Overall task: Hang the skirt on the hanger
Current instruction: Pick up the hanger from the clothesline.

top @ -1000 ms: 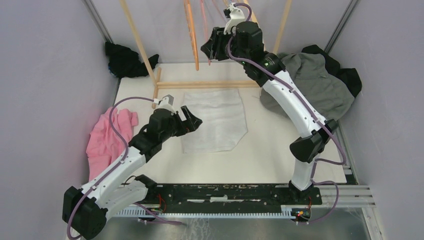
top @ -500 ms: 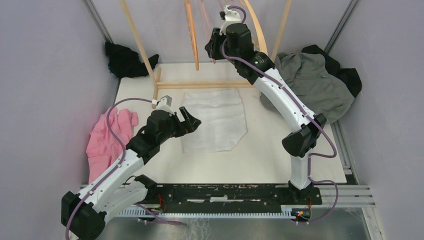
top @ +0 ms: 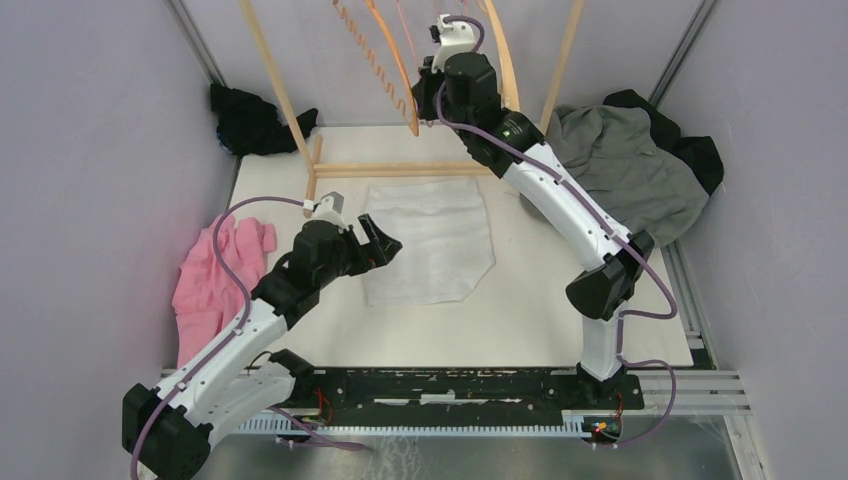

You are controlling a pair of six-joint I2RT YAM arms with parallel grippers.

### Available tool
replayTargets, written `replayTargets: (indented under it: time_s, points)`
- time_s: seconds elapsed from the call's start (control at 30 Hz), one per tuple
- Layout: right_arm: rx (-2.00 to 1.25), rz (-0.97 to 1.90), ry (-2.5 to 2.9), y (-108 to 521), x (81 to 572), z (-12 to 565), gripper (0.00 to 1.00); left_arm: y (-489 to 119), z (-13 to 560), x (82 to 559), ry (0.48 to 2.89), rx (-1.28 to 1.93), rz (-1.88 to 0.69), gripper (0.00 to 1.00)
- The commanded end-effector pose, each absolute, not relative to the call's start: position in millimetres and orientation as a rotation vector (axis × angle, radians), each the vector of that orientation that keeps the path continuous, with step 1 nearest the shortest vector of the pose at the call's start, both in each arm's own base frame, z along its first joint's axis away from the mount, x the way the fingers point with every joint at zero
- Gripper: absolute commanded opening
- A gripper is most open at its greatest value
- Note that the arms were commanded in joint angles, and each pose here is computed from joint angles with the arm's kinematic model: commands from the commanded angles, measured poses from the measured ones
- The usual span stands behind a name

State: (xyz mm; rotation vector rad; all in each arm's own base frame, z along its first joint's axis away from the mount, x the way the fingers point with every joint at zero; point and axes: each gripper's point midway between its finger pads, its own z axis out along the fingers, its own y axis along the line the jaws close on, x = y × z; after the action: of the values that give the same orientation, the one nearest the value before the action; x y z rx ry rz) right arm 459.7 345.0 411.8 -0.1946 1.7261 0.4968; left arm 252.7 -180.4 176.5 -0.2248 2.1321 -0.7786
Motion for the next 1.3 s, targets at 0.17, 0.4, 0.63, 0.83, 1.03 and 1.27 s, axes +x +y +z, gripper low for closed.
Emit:
replayTargets:
  time_s: [0.17,0.4,0.63,0.83,1.03,1.27]
  points:
    - [-0.141,0.453,1.445,328,431,495,0.01,-182,192,257,2.083,-0.192,-0.782,0.99]
    - [-0.104,0.361,1.452,299,414,492,0.01,-181,191,256,2.083,-0.199,-0.783,0.99]
    - [-0.13,0.326,1.52,266,382,469,0.01,-181,190,256,2.09,-0.202,-0.782,0.99]
    - [-0.194,0.302,1.607,242,352,438,0.01,-178,194,254,2.088,-0.204,-0.768,0.99]
    - [-0.338,0.319,1.746,218,304,388,0.01,-174,200,252,2.085,-0.197,-0.75,0.99]
    - [-0.579,0.564,1.921,224,230,324,0.01,-181,219,247,2.089,-0.139,-0.791,0.99]
